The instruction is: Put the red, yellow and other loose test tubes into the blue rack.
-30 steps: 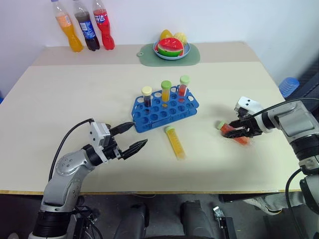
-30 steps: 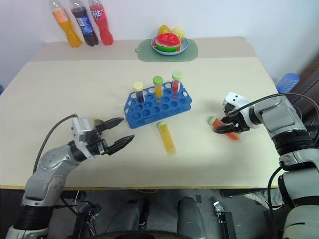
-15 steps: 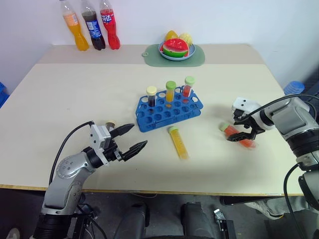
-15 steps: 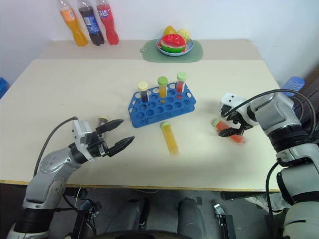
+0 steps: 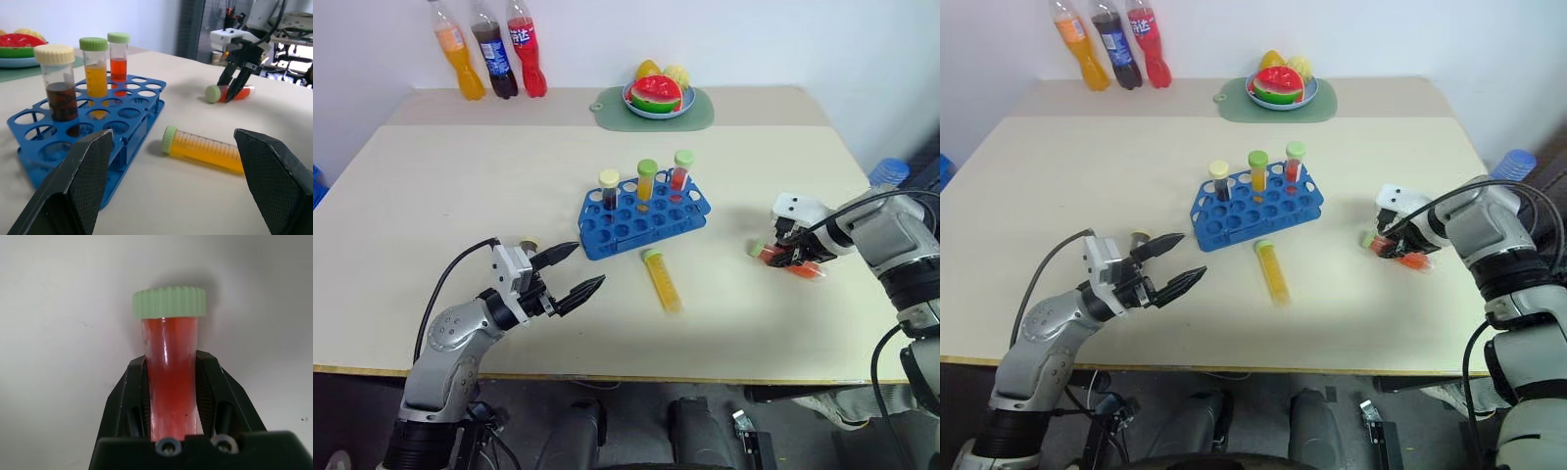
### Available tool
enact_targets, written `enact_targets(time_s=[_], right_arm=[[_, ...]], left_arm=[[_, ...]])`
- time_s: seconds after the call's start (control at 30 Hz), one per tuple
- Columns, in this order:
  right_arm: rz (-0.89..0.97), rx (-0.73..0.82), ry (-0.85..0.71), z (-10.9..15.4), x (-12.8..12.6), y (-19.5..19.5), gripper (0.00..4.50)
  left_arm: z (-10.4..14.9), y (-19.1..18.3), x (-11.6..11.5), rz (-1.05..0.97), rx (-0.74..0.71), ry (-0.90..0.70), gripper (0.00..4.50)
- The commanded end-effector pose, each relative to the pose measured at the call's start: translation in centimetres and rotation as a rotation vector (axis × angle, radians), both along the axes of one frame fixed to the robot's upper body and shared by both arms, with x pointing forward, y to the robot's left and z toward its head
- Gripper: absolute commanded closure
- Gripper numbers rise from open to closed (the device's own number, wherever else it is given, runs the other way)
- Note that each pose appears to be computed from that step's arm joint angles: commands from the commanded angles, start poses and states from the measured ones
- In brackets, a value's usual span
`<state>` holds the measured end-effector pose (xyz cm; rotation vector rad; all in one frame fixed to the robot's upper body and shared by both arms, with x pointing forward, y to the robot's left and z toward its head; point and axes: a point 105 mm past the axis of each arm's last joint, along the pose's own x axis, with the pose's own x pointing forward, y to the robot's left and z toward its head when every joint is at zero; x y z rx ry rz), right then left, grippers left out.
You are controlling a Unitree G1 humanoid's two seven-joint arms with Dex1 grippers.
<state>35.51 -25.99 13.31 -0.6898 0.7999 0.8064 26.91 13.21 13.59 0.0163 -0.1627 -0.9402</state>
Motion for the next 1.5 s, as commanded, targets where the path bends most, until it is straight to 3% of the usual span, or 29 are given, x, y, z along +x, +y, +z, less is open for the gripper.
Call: enact_targets(time_s=[0.03, 0.13, 0.4, 0.67, 1.5], right_arm=[[0.220, 0.446, -0.232, 4.6, -0.2, 6.2, 3.60], [0.302, 0.754, -0.399, 7.6, -0.4, 9.4, 3.60], [0.073, 1.050, -0.789, 8.6, 4.1, 14.2, 3.60], [-0.052, 1.048, -0.888, 6.6, 6.4, 14.2, 3.60], [-0.047, 1.031, -0.848, 3.9, 4.9, 13.0, 3.60]], left_arm=[[1.1, 0.3, -0.3, 0.014, -0.003, -0.049, 0.38], [1.2, 0.5, -0.2, 0.021, -0.005, -0.049, 0.38], [2.1, 0.2, 0.5, 0.011, -0.005, -0.071, 0.38], [2.5, 1.2, 0.3, 0.009, 0.029, -0.076, 0.38], [3.1, 1.2, -0.3, 0.009, 0.047, -0.058, 0.38]])
